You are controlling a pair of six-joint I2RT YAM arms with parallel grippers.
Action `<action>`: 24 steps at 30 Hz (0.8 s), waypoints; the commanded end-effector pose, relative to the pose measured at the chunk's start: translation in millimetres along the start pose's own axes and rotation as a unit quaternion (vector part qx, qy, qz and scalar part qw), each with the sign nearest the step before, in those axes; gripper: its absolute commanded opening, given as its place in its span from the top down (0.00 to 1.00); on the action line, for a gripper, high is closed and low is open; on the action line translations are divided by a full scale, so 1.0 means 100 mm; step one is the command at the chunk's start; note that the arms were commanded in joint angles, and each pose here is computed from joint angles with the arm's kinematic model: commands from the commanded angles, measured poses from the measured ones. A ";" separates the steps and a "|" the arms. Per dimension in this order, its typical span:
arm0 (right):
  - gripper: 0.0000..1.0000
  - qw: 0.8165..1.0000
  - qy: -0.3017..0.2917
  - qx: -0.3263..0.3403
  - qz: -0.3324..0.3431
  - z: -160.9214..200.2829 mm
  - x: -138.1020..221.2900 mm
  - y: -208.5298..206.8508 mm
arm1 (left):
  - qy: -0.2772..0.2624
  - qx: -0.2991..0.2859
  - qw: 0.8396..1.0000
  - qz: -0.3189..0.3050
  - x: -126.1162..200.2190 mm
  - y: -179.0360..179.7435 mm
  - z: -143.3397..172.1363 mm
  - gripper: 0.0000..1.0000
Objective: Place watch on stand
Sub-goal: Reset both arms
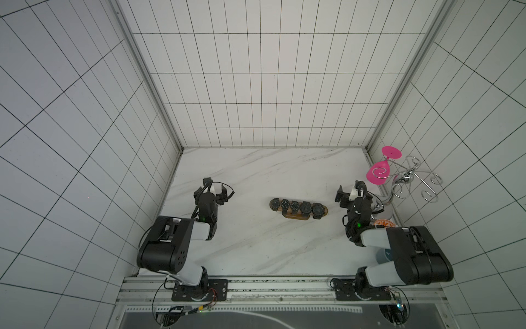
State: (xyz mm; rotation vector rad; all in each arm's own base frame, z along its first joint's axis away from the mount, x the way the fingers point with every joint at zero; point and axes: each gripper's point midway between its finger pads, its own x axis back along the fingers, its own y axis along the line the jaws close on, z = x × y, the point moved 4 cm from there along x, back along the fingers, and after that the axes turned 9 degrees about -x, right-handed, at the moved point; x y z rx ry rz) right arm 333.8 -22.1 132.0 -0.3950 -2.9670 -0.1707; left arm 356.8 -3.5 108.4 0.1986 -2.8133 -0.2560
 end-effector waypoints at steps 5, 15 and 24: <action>0.00 0.999 -0.024 -0.017 -0.030 -0.04 -0.05 -0.04 | -0.047 0.000 0.999 0.014 -0.01 -0.01 -0.24 0.03; 0.00 0.999 -0.032 -0.034 0.013 -0.06 -0.03 -0.16 | -0.054 0.005 0.999 0.006 0.01 0.02 -0.25 0.03; 0.00 0.999 -0.029 -0.034 0.012 -0.06 -0.05 -0.15 | -0.052 0.006 0.999 0.006 0.01 0.02 -0.25 0.03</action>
